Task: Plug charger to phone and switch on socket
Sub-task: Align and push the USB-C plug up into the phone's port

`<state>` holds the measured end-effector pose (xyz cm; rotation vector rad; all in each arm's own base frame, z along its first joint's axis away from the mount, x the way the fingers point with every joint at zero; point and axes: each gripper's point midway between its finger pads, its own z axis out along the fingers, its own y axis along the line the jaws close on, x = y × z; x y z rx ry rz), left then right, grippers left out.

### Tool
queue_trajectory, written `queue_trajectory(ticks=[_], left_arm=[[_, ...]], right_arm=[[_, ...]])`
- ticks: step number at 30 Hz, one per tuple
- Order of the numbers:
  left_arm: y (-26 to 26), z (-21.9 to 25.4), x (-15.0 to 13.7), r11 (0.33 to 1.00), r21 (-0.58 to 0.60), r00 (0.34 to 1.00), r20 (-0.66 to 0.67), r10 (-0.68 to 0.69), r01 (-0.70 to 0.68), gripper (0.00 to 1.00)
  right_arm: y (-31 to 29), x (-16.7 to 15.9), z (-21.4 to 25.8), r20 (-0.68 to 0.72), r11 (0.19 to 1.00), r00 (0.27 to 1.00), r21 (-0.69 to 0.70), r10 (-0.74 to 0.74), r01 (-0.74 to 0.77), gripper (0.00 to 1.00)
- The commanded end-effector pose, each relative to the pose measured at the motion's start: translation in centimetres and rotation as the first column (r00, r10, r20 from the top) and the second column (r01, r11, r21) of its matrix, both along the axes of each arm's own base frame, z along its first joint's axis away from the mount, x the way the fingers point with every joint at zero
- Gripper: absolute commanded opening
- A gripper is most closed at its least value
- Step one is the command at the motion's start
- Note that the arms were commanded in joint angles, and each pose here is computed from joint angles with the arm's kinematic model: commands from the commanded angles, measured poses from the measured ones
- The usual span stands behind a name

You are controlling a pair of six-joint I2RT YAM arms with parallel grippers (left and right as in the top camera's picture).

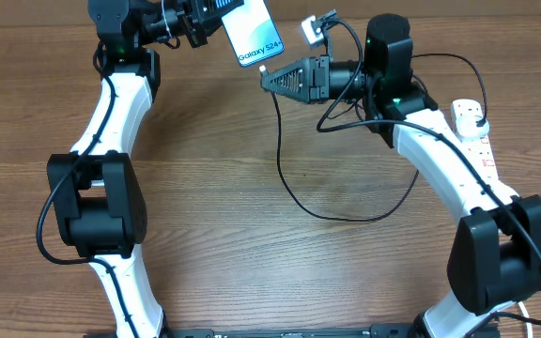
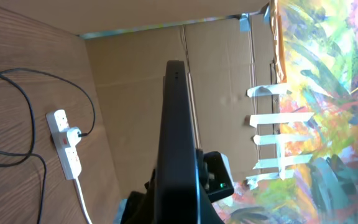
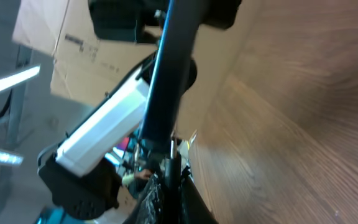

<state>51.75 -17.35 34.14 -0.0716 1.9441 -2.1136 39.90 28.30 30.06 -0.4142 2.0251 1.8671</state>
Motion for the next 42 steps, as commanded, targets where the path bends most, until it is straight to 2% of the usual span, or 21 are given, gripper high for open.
queue_trajectory(ticks=[1, 7, 19, 42], left_arm=[[-0.2, 1.1, 0.1, 1.0, -0.007, 0.998, 0.057, 0.023, -0.023, 0.04], [-0.2, 1.1, 0.1, 1.0, -0.007, 0.998, 0.057, 0.023, -0.023, 0.04], [-0.1, 1.2, 0.3, 0.999, -0.013, 0.998, 0.057, 0.037, -0.037, 0.04], [-1.3, 1.0, -0.5, 1.0, 0.003, 0.998, 0.068, -0.01, 0.01, 0.04]], right_arm=[[-0.7, 1.2, 0.6, -0.044, 0.998, 0.998, 0.009, -0.055, 0.055, 0.04], [-0.7, 1.3, 1.2, -0.04, 0.998, 0.998, 0.026, -0.057, 0.059, 0.04], [-0.5, -0.6, 1.3, -0.051, 0.998, 0.997, 0.036, 0.051, -0.049, 0.04], [-0.5, -0.1, 1.3, -0.05, 0.999, 0.999, 0.032, 0.021, -0.019, 0.04]])
